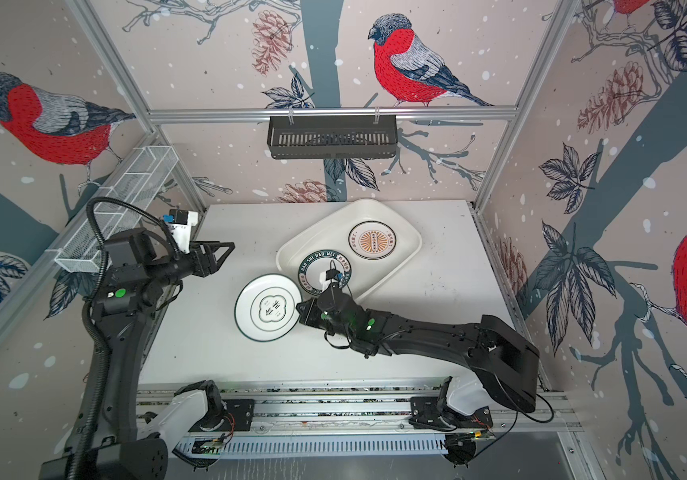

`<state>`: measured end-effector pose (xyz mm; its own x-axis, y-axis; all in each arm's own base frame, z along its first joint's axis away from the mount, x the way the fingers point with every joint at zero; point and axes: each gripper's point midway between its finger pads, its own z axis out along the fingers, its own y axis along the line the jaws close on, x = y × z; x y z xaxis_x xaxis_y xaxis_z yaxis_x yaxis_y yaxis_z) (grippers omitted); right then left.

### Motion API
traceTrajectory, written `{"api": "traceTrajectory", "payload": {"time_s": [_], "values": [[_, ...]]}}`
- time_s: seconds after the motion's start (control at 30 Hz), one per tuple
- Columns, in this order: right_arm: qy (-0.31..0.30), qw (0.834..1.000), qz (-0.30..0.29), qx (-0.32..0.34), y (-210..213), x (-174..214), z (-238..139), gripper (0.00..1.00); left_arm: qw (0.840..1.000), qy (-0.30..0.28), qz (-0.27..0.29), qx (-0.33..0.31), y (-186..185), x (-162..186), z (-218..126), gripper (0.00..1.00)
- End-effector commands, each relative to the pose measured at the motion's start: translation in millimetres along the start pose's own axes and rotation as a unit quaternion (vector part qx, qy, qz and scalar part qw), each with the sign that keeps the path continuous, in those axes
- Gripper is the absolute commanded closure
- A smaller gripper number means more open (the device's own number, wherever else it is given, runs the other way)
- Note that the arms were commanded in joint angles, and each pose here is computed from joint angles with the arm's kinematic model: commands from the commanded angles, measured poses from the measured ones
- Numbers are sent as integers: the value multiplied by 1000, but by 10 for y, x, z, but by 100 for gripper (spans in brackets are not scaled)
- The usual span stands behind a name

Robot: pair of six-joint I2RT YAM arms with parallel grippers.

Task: Place the plates into the plastic bin on the countertop
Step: 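Lift the white plate over the bin with the right gripper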

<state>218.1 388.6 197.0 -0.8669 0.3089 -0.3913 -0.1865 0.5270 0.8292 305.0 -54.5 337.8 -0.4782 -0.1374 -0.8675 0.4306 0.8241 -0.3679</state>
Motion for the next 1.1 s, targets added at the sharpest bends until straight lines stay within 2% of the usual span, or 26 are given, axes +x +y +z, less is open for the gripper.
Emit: {"api": "traceTrajectory", "payload": {"time_s": [0.0, 0.23, 0.43, 0.8, 1.07], "values": [[-10, 1000, -23, -8, 18, -350, -135, 98, 999, -25, 16, 19, -80, -186, -20, 42], [-87, 996, -10, 15, -331, -1404, -373, 98, 999, -17, 23, 25, -44, -259, 41, 41], [-129, 991, 28, 22, -752, -1990, -415, 98, 999, -15, 15, 25, 16, -255, 104, 41], [-162, 980, 87, 71, -1628, -2606, -371, 99, 996, 5, 21, 81, -88, -241, 204, 41], [-162, 976, 111, 95, -1997, -2855, -265, 99, 996, 21, 20, 87, -50, -165, 284, 41]]}}
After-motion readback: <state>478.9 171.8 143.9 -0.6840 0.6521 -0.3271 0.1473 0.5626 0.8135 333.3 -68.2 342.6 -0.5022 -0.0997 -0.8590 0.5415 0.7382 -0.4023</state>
